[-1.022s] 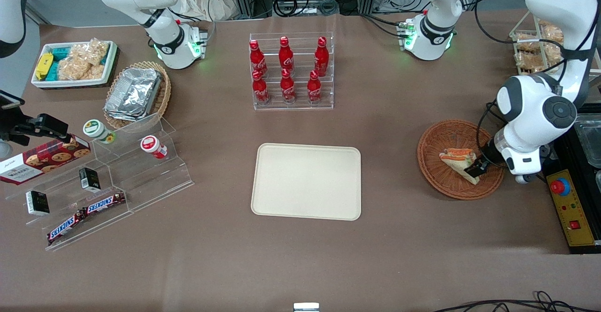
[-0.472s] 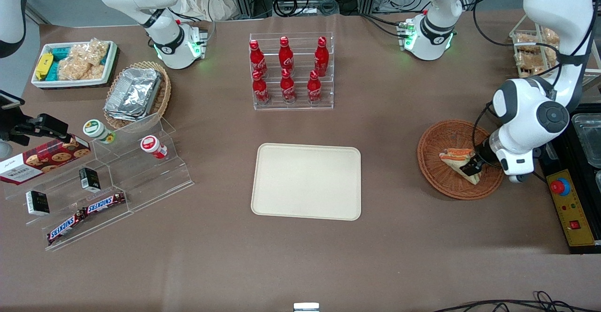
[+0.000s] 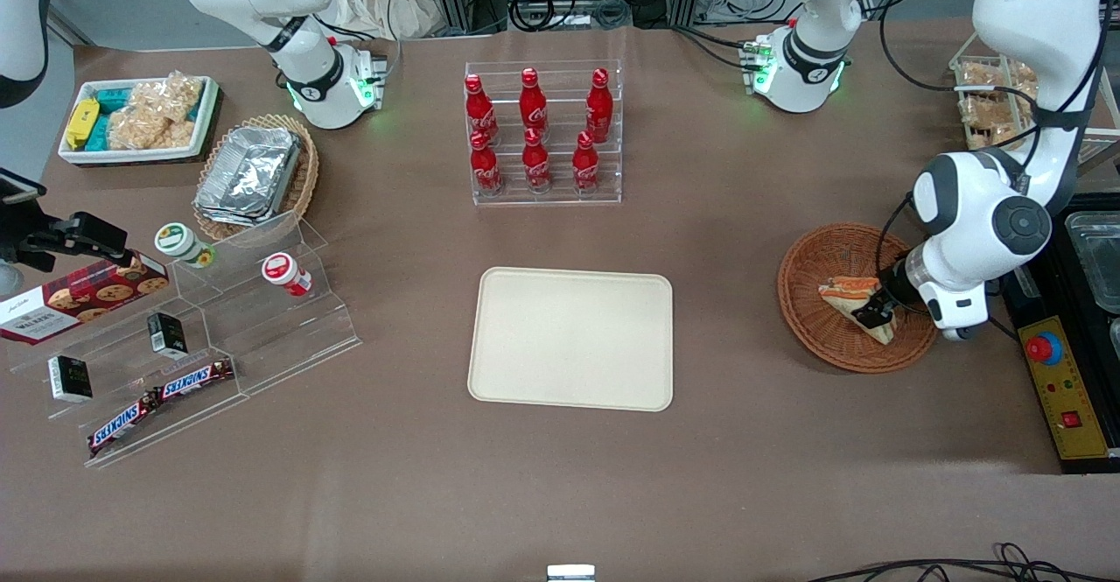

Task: Place sandwich from basket to tray
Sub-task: 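Close the left gripper on the sandwich and lift it, then carry the held sandwich over the beige tray with the left gripper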

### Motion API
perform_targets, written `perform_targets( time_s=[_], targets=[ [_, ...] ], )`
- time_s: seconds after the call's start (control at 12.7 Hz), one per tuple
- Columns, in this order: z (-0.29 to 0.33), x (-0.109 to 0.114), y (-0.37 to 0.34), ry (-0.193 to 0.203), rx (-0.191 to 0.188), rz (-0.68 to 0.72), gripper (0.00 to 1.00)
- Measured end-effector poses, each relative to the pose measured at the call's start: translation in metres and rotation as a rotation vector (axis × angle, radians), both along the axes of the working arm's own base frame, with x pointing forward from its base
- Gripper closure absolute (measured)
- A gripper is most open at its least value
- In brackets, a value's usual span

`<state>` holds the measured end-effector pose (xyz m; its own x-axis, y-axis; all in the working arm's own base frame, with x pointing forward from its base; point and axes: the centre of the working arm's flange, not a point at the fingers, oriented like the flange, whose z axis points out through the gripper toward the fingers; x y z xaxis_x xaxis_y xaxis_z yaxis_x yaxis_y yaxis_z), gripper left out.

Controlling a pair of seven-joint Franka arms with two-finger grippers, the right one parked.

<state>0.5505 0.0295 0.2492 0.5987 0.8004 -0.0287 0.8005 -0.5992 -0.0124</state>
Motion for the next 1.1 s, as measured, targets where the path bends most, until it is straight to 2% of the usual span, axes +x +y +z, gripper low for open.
perform_targets(
  time_s=[0.16, 0.31, 0.39, 0.63, 0.79, 0.87, 1.02, 1.1],
  targets=[
    [0.0, 0.0, -0.002, 0.006, -0.001, -0.002, 0.4],
    [0.004, 0.001, -0.003, 0.06, 0.001, -0.008, 0.61],
    [0.01, 0.003, -0.003, 0.086, 0.005, -0.015, 0.67],
    [0.051, 0.025, 0.001, 0.128, 0.014, -0.115, 0.71],
    [0.095, 0.044, 0.006, 0.131, 0.011, -0.221, 0.72],
    [0.121, 0.055, 0.008, 0.116, 0.01, -0.288, 0.72],
    [0.166, 0.071, 0.006, 0.073, 0.012, -0.403, 0.81],
    [0.185, 0.076, -0.003, 0.057, 0.013, -0.446, 0.82]
  ],
)
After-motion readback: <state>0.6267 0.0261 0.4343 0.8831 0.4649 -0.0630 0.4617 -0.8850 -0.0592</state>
